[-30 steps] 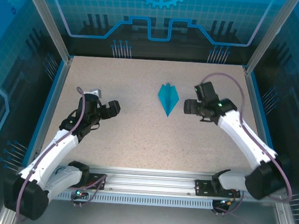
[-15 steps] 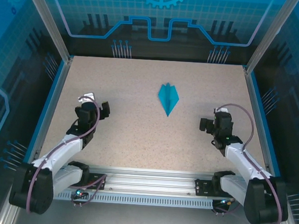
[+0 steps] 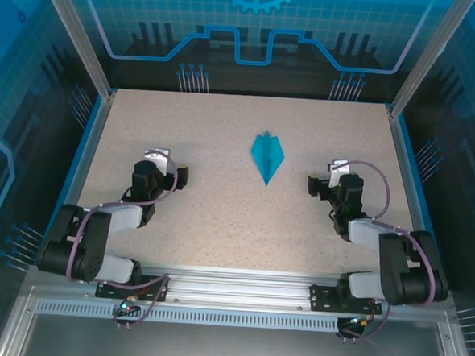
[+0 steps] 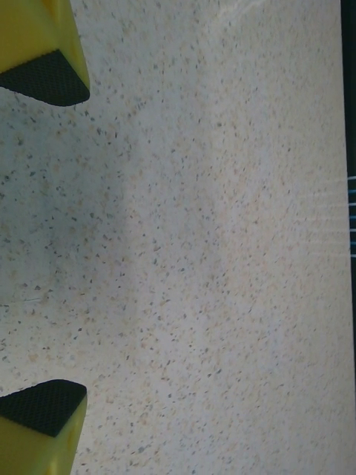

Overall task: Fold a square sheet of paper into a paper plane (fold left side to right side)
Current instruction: Reset both arms

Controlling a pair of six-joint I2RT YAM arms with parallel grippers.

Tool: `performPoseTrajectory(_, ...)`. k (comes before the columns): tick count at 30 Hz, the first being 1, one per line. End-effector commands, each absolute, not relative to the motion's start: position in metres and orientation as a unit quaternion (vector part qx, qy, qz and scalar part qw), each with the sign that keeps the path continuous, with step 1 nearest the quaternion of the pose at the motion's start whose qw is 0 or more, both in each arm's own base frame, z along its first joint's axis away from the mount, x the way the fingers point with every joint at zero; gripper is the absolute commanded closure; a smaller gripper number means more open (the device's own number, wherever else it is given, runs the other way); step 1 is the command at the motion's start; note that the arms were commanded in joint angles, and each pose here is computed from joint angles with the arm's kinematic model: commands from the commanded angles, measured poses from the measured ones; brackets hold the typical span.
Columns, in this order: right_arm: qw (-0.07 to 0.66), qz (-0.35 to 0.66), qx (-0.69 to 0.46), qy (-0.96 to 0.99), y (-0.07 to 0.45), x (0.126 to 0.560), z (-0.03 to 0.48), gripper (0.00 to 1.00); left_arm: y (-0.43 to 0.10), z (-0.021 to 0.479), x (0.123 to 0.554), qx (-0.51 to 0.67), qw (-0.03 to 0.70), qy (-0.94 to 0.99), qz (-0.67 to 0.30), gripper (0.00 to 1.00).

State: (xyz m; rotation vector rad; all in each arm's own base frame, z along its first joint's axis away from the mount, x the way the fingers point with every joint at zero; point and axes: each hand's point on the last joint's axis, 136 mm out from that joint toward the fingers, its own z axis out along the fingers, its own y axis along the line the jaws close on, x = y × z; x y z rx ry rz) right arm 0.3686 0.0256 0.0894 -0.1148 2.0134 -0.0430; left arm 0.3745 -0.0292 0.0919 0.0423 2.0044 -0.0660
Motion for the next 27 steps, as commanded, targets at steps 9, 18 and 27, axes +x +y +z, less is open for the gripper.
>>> performPoseTrajectory(9, 0.551, 0.013, -0.061, 0.832, 0.028, 0.397, 0.094, 0.0, -0.026, 0.092, 0.39, 0.023, 0.558, 0.825, -0.084, 0.01)
performPoseTrajectory(18, 0.552, 0.009, -0.063, 0.832, 0.029, 0.397, 0.094, 0.0, -0.007, 0.09, 0.396, -0.025, 0.549, 0.833, -0.058, 0.01)
performPoseTrajectory(27, 0.552, 0.009, -0.063, 0.832, 0.029, 0.397, 0.094, 0.0, -0.007, 0.09, 0.396, -0.025, 0.549, 0.833, -0.059, 0.01)
